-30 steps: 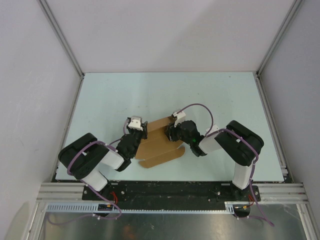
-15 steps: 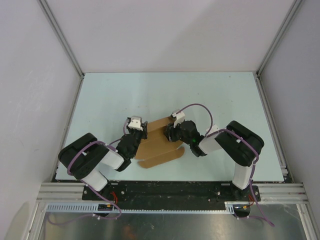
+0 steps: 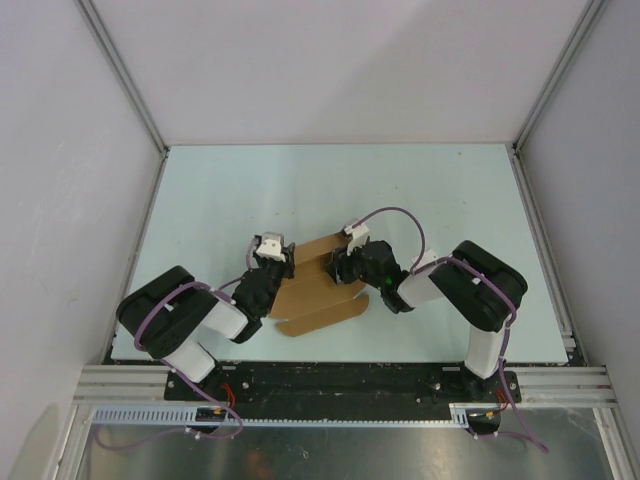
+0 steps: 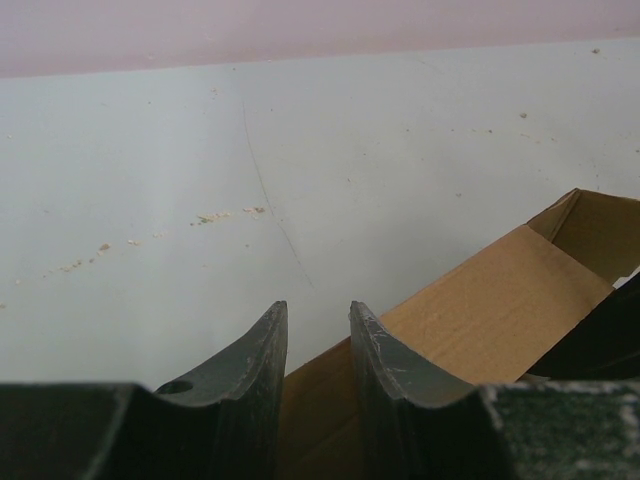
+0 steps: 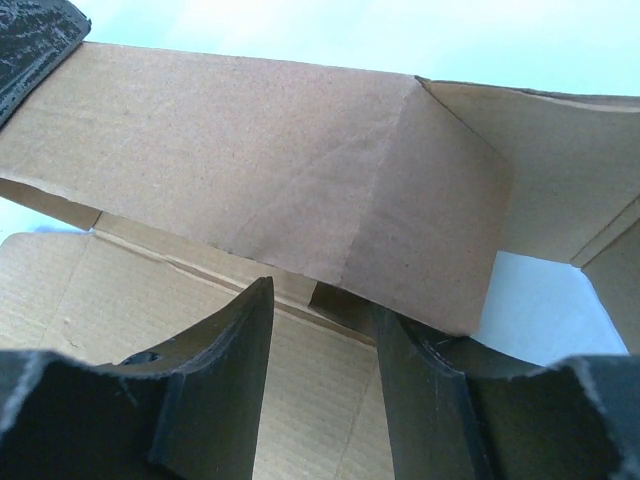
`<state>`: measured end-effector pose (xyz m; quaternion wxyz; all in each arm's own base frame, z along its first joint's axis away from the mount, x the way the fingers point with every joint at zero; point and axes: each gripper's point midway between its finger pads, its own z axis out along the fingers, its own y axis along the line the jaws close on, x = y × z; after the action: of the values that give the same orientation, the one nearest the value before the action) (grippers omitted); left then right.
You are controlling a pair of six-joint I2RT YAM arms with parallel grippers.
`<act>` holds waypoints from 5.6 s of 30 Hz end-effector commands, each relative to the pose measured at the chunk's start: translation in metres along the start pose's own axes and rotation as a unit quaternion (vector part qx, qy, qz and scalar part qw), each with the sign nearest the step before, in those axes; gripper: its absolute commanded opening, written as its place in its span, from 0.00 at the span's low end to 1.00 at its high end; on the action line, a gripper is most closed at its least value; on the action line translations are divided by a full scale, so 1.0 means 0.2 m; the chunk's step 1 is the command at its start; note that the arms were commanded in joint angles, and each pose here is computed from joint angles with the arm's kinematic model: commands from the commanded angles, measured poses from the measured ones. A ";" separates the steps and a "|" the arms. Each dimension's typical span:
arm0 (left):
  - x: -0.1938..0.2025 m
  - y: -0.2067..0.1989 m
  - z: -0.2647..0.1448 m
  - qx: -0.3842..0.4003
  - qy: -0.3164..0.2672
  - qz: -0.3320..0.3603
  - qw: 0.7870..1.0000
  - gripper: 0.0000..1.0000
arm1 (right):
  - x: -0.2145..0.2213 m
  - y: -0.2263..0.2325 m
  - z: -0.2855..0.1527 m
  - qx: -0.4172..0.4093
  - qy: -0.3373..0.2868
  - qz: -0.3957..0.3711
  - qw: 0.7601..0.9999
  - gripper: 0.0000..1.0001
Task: Fold the paper box
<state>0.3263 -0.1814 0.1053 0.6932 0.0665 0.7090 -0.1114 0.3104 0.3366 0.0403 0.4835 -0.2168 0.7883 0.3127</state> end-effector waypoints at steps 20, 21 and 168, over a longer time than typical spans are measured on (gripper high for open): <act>0.00 -0.01 -0.01 0.011 -0.001 -0.008 1.000 0.37 | -0.02 0.03 -0.03 -0.015 0.018 -0.011 1.000 0.47; 0.00 -0.01 -0.01 0.010 0.000 -0.008 1.000 0.37 | -0.09 0.03 -0.05 -0.003 0.005 -0.027 1.000 0.47; 0.03 -0.03 -0.02 0.018 0.011 -0.007 1.000 0.37 | -0.46 -0.16 -0.20 0.079 0.017 -0.045 0.996 0.04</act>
<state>0.3255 -0.1842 0.1053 0.6922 0.0723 0.7085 -0.1171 0.3347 0.2727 0.0906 0.4532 -0.2140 0.8419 0.2001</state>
